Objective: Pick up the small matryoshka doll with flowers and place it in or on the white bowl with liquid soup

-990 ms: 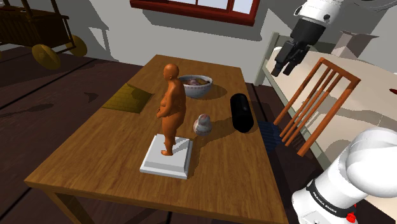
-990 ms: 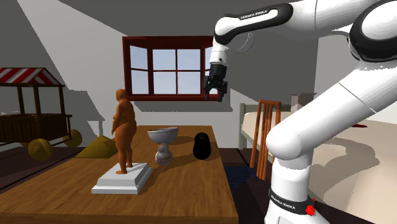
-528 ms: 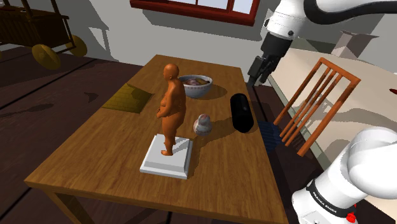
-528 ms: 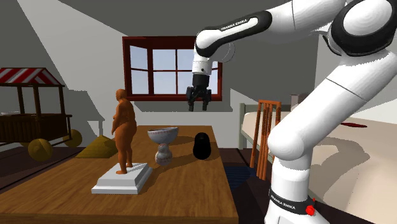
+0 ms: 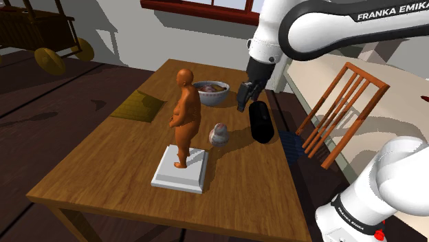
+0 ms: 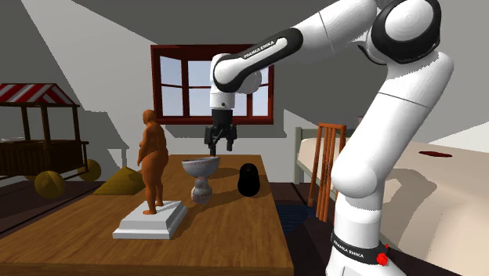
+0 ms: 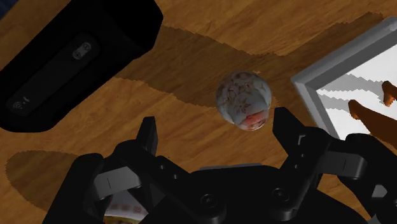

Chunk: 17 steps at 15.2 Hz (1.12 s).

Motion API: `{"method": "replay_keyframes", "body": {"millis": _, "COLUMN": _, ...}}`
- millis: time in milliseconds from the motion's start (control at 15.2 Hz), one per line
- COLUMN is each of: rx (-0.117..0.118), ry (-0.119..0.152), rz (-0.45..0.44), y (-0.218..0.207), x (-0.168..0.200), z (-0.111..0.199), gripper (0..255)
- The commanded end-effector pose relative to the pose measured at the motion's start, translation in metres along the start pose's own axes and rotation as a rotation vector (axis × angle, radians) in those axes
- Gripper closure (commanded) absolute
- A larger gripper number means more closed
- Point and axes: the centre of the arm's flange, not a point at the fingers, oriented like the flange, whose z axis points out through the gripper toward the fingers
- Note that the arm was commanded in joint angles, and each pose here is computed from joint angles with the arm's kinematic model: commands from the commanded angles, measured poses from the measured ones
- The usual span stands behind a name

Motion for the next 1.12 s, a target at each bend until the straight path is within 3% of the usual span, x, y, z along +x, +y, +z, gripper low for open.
{"method": "replay_keyframes", "body": {"millis": 0, "rx": -0.019, "ry": -0.004, "rz": -0.034, "y": -0.021, "x": 0.014, "z": 0.02, "gripper": 0}}
{"method": "replay_keyframes", "body": {"millis": 396, "rx": -0.072, "ry": -0.016, "rz": -0.124, "y": -0.073, "x": 0.047, "z": 0.069, "gripper": 0}}
{"method": "replay_keyframes", "body": {"millis": 1056, "rx": -0.072, "ry": -0.016, "rz": -0.124, "y": -0.07, "x": 0.047, "z": 0.109, "gripper": 0}}
